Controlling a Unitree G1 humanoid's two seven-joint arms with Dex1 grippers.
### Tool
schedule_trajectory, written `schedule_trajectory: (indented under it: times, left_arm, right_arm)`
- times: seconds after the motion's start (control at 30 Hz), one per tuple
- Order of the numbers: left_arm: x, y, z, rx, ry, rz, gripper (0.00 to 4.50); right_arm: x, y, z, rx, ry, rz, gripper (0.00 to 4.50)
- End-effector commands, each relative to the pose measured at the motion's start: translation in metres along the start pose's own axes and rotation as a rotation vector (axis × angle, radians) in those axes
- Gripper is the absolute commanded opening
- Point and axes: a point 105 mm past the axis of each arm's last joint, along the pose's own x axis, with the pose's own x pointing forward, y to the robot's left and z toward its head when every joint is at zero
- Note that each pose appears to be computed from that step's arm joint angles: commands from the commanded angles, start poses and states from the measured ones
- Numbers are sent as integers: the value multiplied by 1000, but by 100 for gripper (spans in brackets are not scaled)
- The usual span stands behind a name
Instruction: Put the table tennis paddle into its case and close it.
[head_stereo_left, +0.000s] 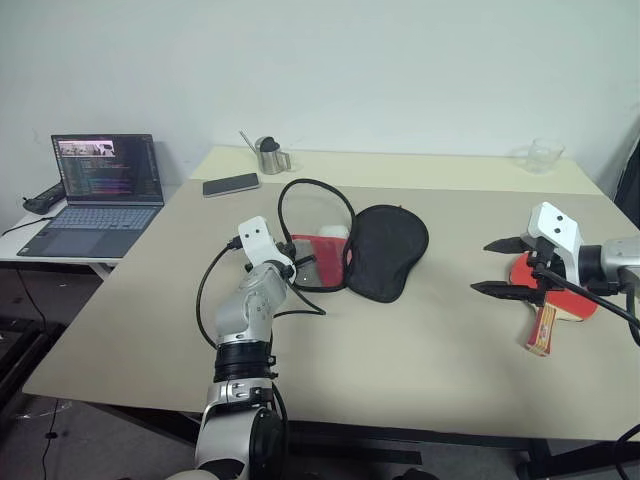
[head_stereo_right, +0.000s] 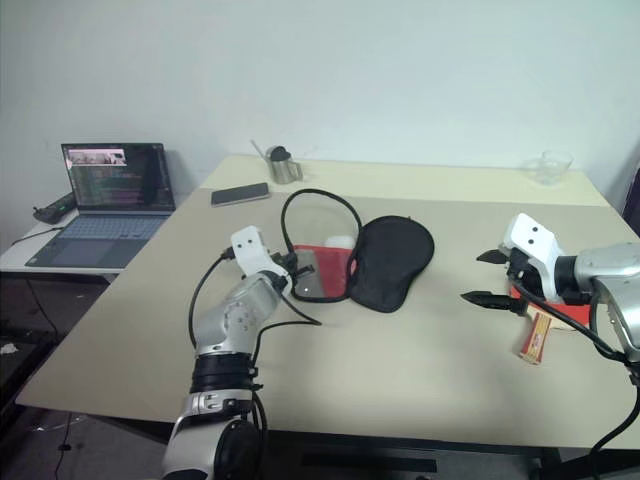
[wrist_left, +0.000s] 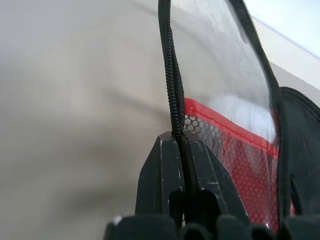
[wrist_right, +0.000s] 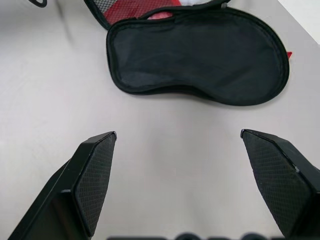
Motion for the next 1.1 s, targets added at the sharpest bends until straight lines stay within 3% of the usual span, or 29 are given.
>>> schedule_trajectory:
  times: [0.03,0.3,1.1]
  left_arm:
    - [-1,-24,13,22,-46,-51,3]
    - [1,-44,8,33,-70,-30,3]
    - [-6,-80,-26,-6,54,-129,3]
  right_arm:
    - [-8,-5,15,-46,-39,-24,440]
    - [-6,-2,15,-51,-35,-9,440]
    - [0,1,17,-53,-33,19,440]
